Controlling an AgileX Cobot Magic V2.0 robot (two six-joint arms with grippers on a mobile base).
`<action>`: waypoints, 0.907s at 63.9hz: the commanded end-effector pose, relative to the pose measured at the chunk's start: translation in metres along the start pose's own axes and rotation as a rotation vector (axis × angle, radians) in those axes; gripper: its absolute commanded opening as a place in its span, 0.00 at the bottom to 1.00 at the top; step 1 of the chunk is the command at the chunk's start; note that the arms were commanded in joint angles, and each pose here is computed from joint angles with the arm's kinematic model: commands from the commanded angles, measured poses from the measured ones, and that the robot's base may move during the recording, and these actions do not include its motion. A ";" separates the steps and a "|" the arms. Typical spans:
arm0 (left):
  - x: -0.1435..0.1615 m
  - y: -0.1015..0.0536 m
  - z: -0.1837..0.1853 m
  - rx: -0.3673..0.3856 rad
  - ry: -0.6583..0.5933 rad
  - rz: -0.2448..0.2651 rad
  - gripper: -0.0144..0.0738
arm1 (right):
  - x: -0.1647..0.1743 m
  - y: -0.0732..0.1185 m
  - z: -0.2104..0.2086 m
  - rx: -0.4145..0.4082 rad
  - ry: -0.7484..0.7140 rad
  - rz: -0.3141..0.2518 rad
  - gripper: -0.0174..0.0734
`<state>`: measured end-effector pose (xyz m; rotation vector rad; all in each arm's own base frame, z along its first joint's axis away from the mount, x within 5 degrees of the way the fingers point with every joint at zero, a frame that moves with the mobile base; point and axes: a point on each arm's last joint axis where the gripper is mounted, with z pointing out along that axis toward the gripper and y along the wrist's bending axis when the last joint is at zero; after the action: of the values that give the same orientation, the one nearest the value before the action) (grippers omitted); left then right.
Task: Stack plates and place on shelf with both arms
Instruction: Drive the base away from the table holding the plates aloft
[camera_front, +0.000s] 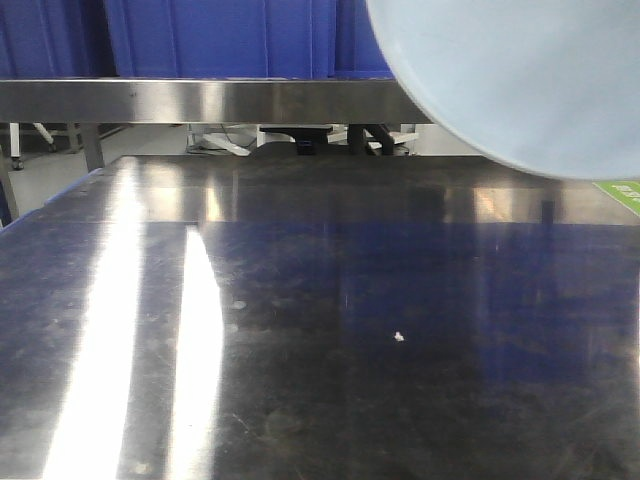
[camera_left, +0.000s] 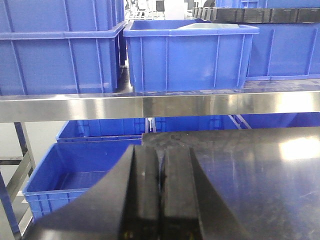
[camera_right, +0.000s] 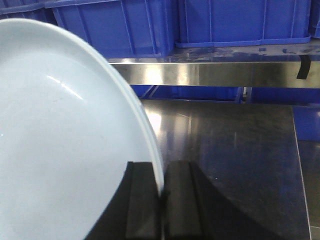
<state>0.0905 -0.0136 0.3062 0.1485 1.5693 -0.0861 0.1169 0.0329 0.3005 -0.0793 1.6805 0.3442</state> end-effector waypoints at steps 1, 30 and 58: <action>-0.017 0.002 -0.001 -0.014 -0.105 -0.009 0.25 | -0.020 0.002 -0.002 -0.007 -0.134 0.007 0.25; -0.017 0.002 -0.001 -0.014 -0.104 -0.009 0.25 | -0.020 0.002 -0.002 -0.007 -0.134 0.007 0.25; -0.017 0.002 -0.001 -0.014 -0.104 -0.009 0.25 | -0.020 0.002 -0.002 -0.007 -0.133 0.007 0.25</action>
<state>0.0905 -0.0136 0.3062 0.1485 1.5693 -0.0861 0.1169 0.0329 0.3005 -0.0793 1.6805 0.3442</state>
